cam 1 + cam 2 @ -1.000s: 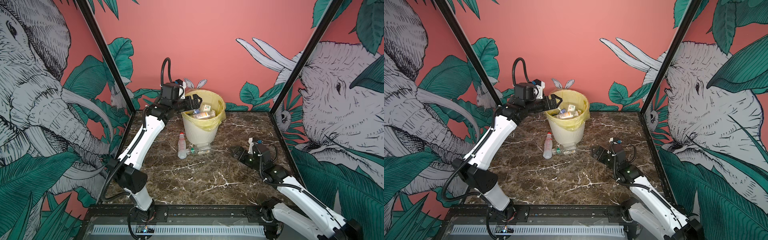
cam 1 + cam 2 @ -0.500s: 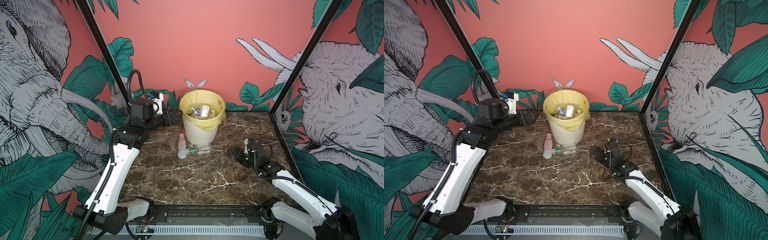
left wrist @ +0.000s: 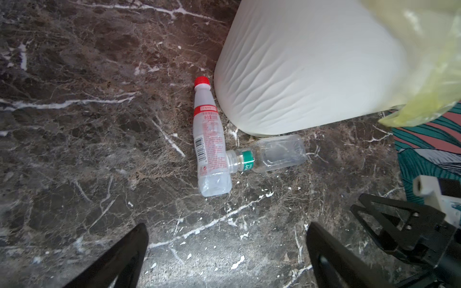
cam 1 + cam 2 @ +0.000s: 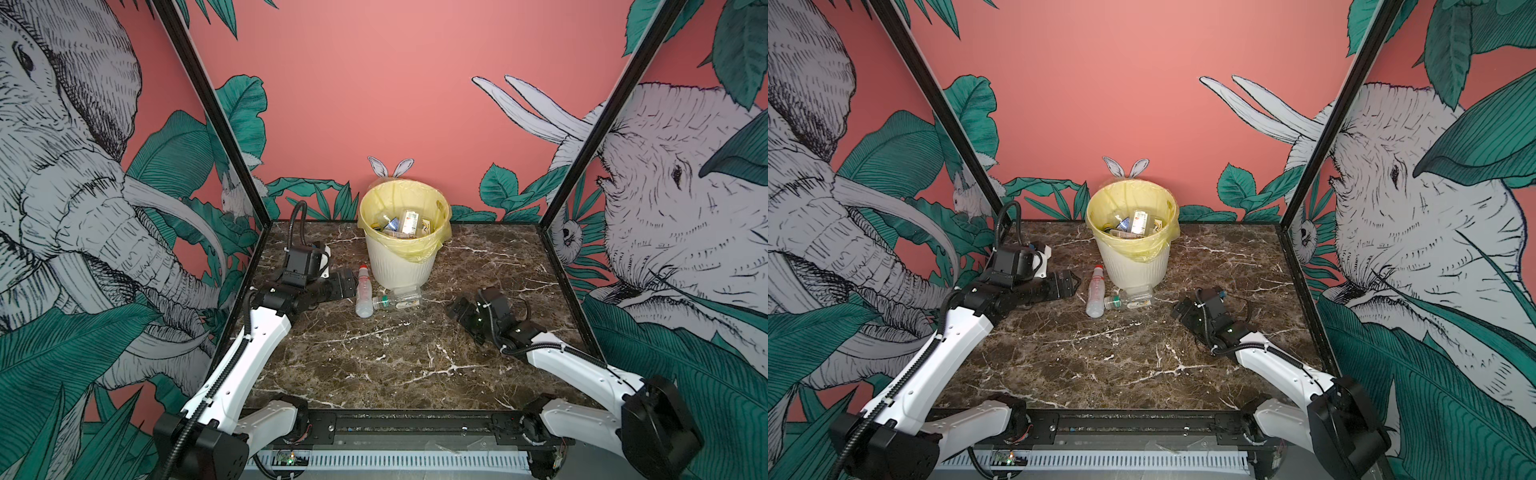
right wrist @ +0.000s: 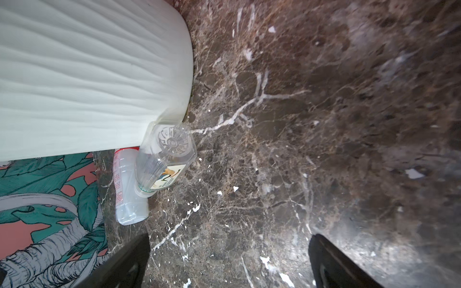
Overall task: Throw the plastic bottles in the bin
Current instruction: Throw the plastic bottle into the trash bin, then pick up the plastic bottle from the center of the table.
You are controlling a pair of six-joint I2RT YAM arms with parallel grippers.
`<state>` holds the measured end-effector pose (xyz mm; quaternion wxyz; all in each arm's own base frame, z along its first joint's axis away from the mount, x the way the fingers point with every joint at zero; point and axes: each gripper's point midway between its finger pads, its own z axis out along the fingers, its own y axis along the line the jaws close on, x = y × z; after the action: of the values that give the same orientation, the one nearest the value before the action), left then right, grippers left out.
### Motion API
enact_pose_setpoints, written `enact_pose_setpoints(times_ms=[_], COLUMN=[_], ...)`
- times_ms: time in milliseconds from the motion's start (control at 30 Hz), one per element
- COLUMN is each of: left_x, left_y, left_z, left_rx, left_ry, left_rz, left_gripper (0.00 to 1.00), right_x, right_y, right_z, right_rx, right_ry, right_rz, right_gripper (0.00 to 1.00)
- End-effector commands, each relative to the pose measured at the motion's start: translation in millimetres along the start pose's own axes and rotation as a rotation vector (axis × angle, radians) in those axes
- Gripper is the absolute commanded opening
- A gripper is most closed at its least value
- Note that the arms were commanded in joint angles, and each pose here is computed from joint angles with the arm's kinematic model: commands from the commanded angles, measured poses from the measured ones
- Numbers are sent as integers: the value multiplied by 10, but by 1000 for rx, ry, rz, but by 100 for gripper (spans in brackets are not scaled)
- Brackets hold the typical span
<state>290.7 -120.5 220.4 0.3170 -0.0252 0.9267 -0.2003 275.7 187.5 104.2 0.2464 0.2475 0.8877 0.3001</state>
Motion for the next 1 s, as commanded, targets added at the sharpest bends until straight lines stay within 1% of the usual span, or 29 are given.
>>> enact_pose_setpoints(times_ms=[0,100,167,267,333,500,667,767,833,967], left_x=[112,230,319,413,481,638,810,886,913,936], left_y=[140,192,235,185,222,336,412,461,482,525], left_z=[18,62,95,176,202,221,261,292,298,302], left_rx=[-37,-36,-37,37,36,-5,-25,-41,-46,-59], left_ry=[-6,5,10,-13,-11,22,67,87,89,78], left_rz=[-27,-41,-70,-122,-144,-133,-119,-125,-126,-120], left_gripper=[99,99,99,99,99,99,99,99,99,99], right_x=[-82,-49,-32,-13,5,24,115,163,184,172], right_y=[236,245,297,401,422,439,522,582,611,698], right_z=[18,80,113,139,151,176,254,326,362,401], right_rx=[-44,-37,-57,-74,-61,-55,-65,-90,-100,-107], right_ry=[-52,-54,-51,-49,-46,-68,-63,-67,-71,-96], right_rz=[61,94,116,99,89,83,111,152,178,187], right_gripper=[99,99,99,99,99,99,99,99,99,99])
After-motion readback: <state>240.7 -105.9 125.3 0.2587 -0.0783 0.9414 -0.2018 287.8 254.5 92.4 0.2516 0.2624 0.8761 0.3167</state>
